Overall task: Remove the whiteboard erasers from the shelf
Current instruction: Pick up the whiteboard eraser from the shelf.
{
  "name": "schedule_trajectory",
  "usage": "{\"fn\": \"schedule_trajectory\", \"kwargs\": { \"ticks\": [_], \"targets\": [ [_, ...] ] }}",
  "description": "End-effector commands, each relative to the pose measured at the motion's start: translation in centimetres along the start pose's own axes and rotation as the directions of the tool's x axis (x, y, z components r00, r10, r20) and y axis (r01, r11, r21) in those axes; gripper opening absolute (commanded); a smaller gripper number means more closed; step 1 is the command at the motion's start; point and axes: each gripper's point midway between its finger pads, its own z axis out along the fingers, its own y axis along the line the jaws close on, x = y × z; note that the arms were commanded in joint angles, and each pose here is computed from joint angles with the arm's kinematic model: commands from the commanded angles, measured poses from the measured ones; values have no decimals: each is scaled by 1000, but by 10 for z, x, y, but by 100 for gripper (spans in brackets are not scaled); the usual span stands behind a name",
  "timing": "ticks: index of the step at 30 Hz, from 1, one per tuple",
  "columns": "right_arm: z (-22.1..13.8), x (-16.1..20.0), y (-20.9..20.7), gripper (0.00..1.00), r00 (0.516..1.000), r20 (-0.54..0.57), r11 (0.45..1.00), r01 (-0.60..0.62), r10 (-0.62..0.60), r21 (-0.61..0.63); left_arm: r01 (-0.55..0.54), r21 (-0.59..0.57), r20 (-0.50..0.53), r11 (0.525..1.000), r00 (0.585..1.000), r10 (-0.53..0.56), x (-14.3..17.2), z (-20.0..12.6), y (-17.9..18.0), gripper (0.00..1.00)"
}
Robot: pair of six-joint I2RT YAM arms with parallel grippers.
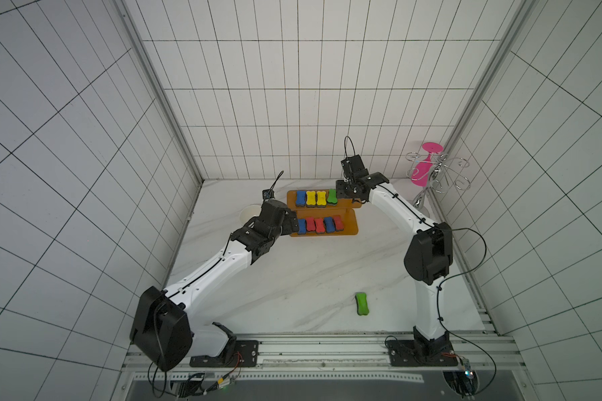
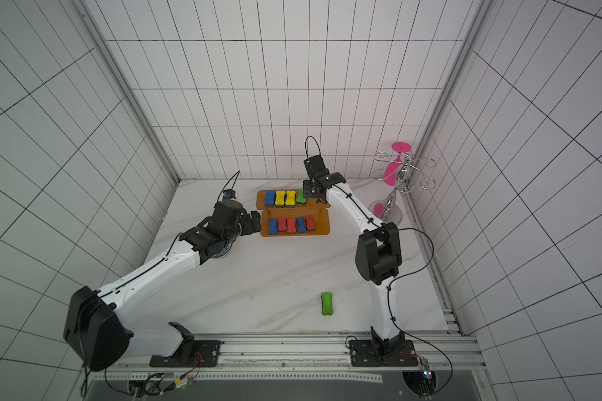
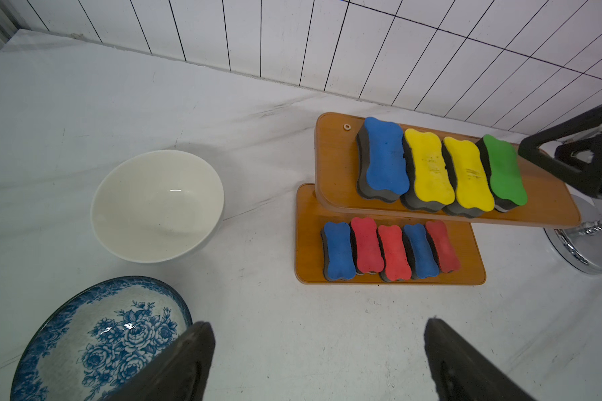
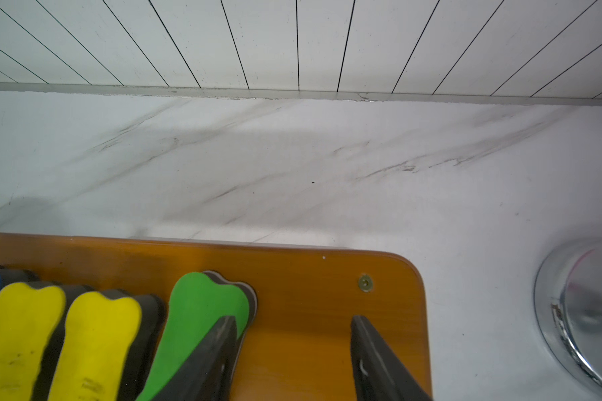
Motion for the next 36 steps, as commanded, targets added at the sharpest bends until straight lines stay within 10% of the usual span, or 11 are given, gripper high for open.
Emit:
{"fn": "schedule_trajectory", "kwargs": {
  "ticks": [1, 10, 36],
  "targets": [
    [-27, -13, -7, 56, 999, 39, 1000, -19, 18, 11, 9, 4, 4, 1000, 1000, -9, 1, -1, 2, 98],
    [-20, -8, 18, 62, 963, 46, 965, -264, 264, -6, 11, -2, 8, 1000, 1000, -11, 1, -2, 4, 98],
    [17, 13, 30, 62, 979, -13, 979, -202, 202, 41, 12, -13, 12, 1000, 1000, -12, 2, -2, 7, 98]
  ]
}}
